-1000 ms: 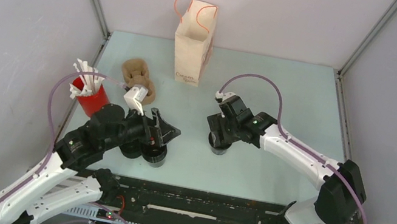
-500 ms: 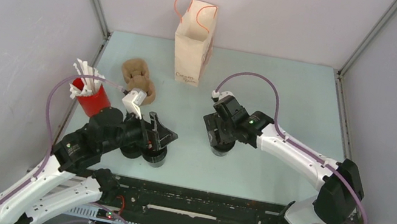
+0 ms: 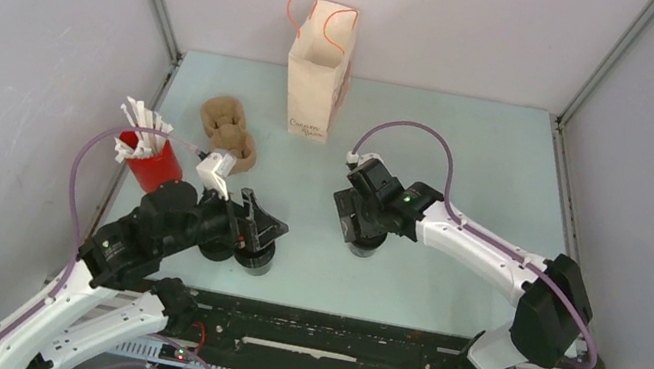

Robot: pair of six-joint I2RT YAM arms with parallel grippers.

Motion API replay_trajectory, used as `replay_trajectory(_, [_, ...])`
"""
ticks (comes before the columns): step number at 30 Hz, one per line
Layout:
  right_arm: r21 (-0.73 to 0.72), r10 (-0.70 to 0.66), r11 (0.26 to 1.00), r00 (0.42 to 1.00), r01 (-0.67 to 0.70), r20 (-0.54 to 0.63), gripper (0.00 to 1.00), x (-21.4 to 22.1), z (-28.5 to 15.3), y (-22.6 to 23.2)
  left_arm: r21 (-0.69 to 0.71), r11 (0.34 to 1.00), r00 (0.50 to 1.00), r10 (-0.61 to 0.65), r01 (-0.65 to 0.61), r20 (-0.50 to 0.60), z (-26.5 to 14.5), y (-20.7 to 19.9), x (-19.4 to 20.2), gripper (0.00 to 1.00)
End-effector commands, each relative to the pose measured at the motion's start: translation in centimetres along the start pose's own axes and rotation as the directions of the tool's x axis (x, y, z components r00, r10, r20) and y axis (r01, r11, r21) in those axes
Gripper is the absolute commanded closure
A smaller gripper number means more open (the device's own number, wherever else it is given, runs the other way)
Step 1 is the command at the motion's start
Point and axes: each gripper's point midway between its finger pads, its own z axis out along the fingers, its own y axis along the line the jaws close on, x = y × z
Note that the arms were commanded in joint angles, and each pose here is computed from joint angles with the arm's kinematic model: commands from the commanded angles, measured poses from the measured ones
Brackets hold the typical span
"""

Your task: Pack the takeout coffee

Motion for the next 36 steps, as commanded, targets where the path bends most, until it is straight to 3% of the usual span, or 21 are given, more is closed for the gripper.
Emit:
replay_trajectory(1, [0.023,0.020,1.000,0.999,-0.021,0.040,0.08,-1.4,-0.2,0.1,-0.012,0.999,0.999,0.031,-0.031,0.017,-0.3,0.4,-0.3,0.08])
replay_trajectory(6, [0.050,0.019,0.999,0.999,-0.020,0.027,0.10,-1.1,-0.1,-0.4,-0.016,0.999,0.999,0.037,-0.037,0.015,-0.5,0.5,-0.3,0.08])
replay_trajectory(11, [0.047,0.022,0.999,0.999,-0.023,0.024,0.17,-1.0,0.2,-0.2,-0.019,0.999,0.999,0.041,-0.041,0.011,-0.5,0.5,-0.2,0.07])
replay_trajectory(17, [0.052,0.017,0.998,1.000,-0.018,0.011,0.15,-0.8,0.9,-0.2,-0.030,0.998,0.998,0.059,-0.059,0.009,-1.0,0.4,-0.6,0.07])
replay_trajectory(24, [0.069,0.051,0.996,0.998,-0.054,0.042,0.26,-1.5,-0.4,-1.5,-0.068,0.994,0.996,0.091,-0.089,0.025,-1.9,-0.1,-2.7,0.07])
replay_trajectory(30, [0.190,0.204,0.955,0.970,-0.227,0.132,0.29,-3.5,-2.9,-10.1,-0.122,0.985,0.990,0.130,-0.123,0.055,-2.8,-0.8,-5.6,0.05])
replay_trajectory(36, [0.288,0.391,0.834,0.872,-0.471,0.294,0.30,-5.6,-3.9,-23.2,-0.166,0.970,0.981,0.186,-0.175,0.051,-2.7,-1.8,-8.5,0.05])
